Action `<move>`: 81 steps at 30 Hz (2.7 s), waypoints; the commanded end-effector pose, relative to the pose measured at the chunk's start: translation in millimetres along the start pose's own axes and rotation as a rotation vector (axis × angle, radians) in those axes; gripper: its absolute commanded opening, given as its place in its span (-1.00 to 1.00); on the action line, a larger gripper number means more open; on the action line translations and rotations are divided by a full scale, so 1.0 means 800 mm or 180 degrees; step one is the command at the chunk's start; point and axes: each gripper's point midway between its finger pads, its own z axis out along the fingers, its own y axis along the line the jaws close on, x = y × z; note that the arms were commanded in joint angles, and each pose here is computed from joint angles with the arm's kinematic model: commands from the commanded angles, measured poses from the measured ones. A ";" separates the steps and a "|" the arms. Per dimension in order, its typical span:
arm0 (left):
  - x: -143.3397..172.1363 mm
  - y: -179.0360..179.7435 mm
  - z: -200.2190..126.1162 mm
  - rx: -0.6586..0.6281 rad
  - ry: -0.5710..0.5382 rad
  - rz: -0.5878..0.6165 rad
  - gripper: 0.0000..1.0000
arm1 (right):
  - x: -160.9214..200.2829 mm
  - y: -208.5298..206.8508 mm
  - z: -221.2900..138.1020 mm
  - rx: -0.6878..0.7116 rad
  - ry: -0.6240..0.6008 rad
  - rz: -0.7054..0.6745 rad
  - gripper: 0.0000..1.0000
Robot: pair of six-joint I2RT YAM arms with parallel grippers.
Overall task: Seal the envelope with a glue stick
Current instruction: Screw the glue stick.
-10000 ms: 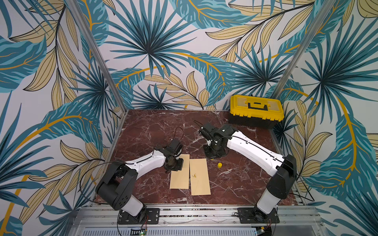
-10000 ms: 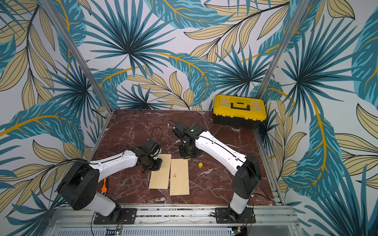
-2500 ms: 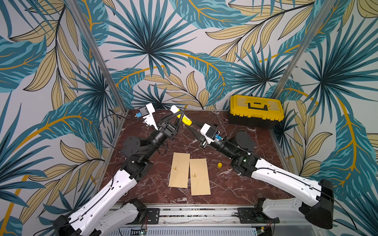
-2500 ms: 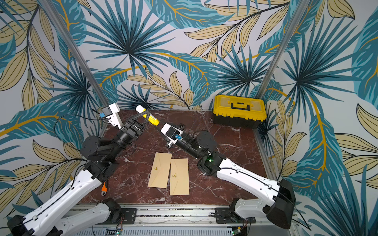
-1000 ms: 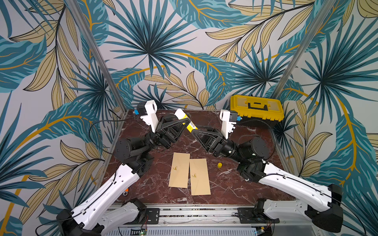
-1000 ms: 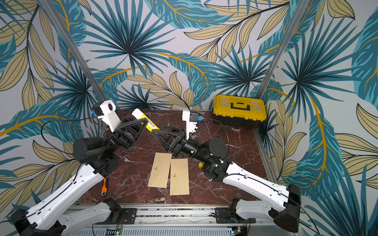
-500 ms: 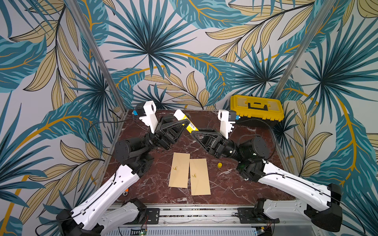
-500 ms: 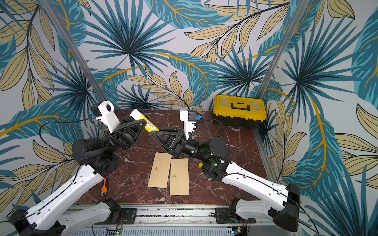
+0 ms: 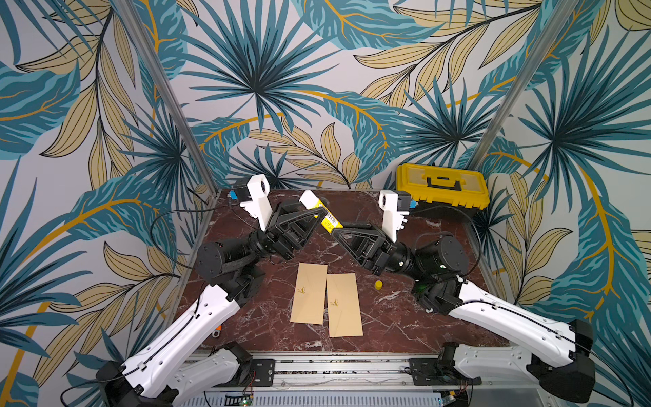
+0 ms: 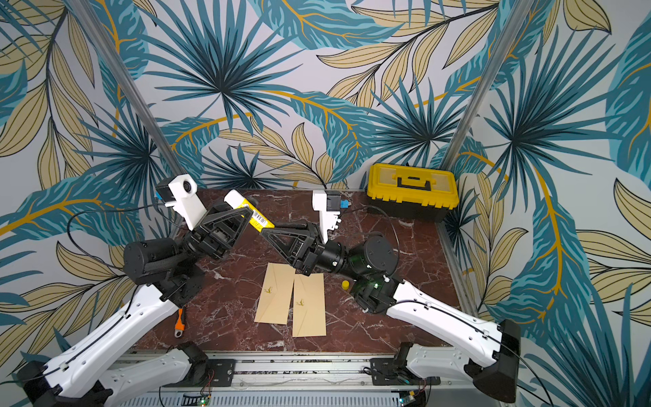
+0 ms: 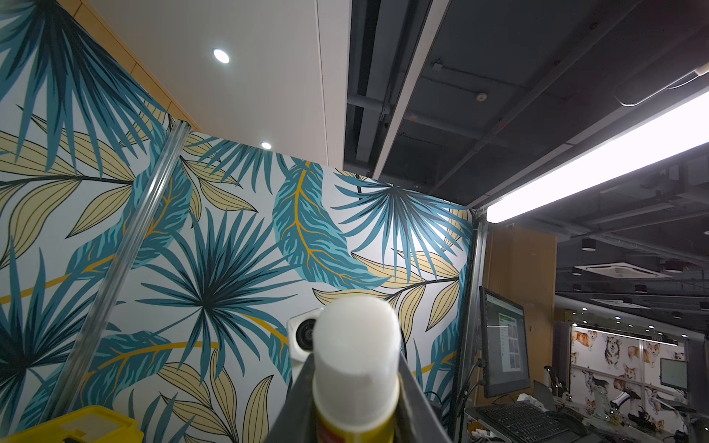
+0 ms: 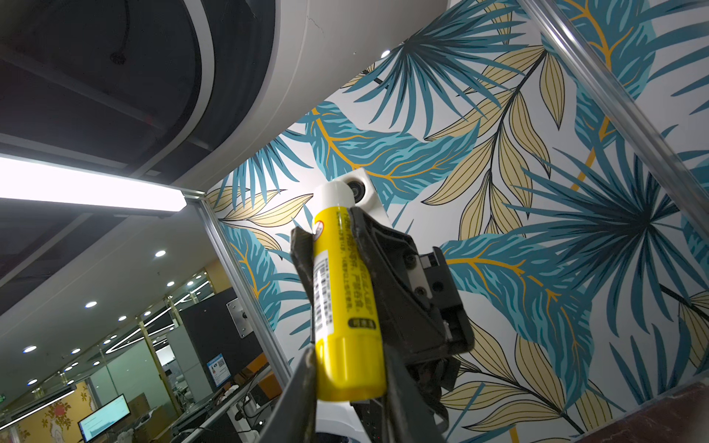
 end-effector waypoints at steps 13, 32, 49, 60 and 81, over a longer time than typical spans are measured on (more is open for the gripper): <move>-0.022 0.001 -0.002 -0.0202 -0.0177 0.0190 -1.00 | -0.016 -0.017 -0.015 0.0453 -0.0095 -0.1011 -0.78; -0.018 0.090 -0.068 -0.1511 -0.0772 -0.0290 -1.00 | 0.043 -0.074 0.036 0.0211 0.0632 -0.5940 -0.99; -0.021 0.067 -0.059 -0.1215 -0.0701 -0.0095 -1.00 | 0.039 -0.039 -0.001 0.0410 0.0532 -0.3633 -0.11; -0.031 -0.028 -0.021 -0.0083 -0.0345 0.0349 -1.00 | 0.002 -0.011 -0.003 0.0408 -0.0094 -0.0618 0.26; -0.042 -0.050 -0.017 0.0178 -0.0420 0.0375 -1.00 | 0.012 0.045 0.025 -0.0567 0.0059 -0.0045 0.12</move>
